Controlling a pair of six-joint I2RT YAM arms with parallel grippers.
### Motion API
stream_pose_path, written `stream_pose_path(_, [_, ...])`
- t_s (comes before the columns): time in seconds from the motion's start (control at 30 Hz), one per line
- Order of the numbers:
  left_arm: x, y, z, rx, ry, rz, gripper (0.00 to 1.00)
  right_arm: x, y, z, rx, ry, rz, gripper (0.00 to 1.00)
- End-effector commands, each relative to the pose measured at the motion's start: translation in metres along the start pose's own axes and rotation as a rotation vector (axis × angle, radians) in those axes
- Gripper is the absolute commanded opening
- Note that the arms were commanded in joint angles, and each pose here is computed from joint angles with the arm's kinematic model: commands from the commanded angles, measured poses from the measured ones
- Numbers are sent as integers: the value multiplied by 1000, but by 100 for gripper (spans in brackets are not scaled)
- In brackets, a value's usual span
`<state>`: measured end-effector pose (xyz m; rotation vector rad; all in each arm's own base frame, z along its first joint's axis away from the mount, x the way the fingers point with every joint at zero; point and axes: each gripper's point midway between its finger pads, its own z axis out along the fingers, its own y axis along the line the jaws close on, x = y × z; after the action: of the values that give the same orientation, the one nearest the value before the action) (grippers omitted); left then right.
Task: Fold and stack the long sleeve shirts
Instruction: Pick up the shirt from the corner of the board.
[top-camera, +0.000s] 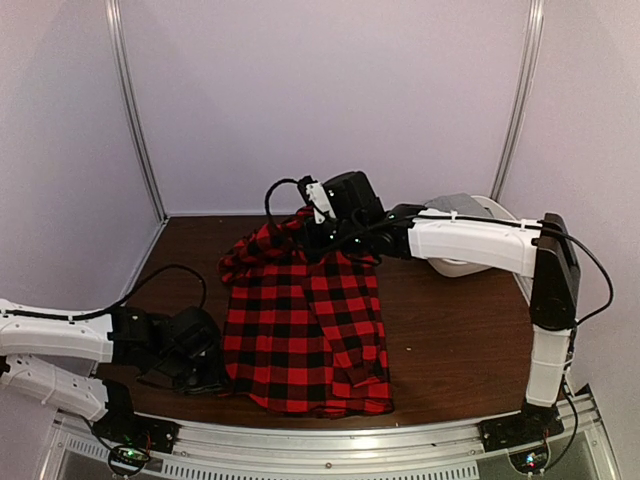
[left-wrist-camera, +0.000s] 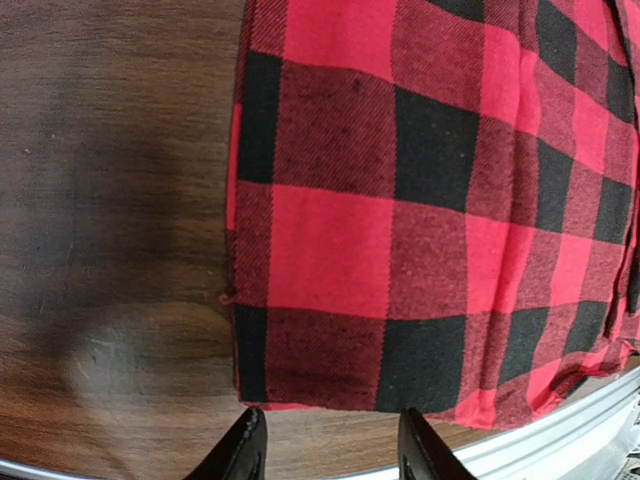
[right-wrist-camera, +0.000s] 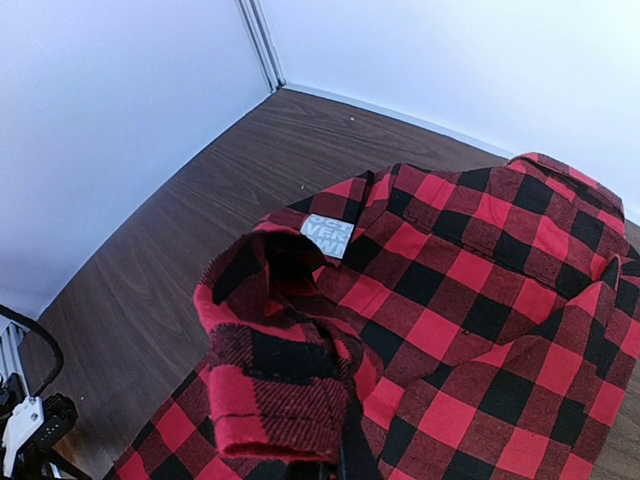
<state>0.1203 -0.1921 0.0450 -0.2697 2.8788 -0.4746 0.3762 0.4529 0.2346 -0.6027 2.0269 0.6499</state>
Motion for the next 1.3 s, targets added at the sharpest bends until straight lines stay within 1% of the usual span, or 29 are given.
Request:
stream_pose_path(0.0, [3,16,10,-78,4,60,44,-21,-3,-22,7,-55,30,0])
stream_pose_path(0.13, [-6,31,2,-146,-48,32,43,-18,-2,-26,-12,-61,50,0])
stream_pose_path(0.27, [3,41,9,-113,-35,-24,43,-11,0,-25,-29,-51,58,0])
stream_pose_path(0.43, [2,31,17,-56,-42,-35,42,-12,2,-24,-45,-53,60,0])
stream_pose_path(0.57, [-1,26,22,-66,-49,-27,41,-13,2,-23,-44,-50,52,0])
stream_pose_path(0.63, [-1,21,26,-46,-46,-27,39,-15,3,-25,-44,-50,45,0])
stream_pose_path(0.7, [-1,19,29,-43,-40,-31,36,-20,2,-26,-40,-55,38,0])
stream_pose_path(0.77, [0,22,30,-66,-34,-26,30,-25,3,-29,-40,-62,29,0])
stream_pose_path(0.83, [-1,24,29,-84,-40,-26,21,-30,2,-29,-42,-65,21,0])
stream_pose_path(0.9, [-5,27,25,-105,-63,-39,7,-36,0,-30,-32,-72,12,0])
stream_pose_path(0.93, [-9,27,21,-111,-79,-46,2,-41,-2,-32,-29,-80,11,0])
stream_pose_path(0.97, [-12,28,16,-120,-96,-50,0,-45,-3,-33,-27,-88,11,0])
stream_pose_path(1.13, [-26,25,-4,-136,-161,-36,0,-76,-26,-38,-4,-135,37,0])
stream_pose_path(1.27, [-36,10,-15,-147,-174,44,0,-100,-50,-43,18,-174,67,0])
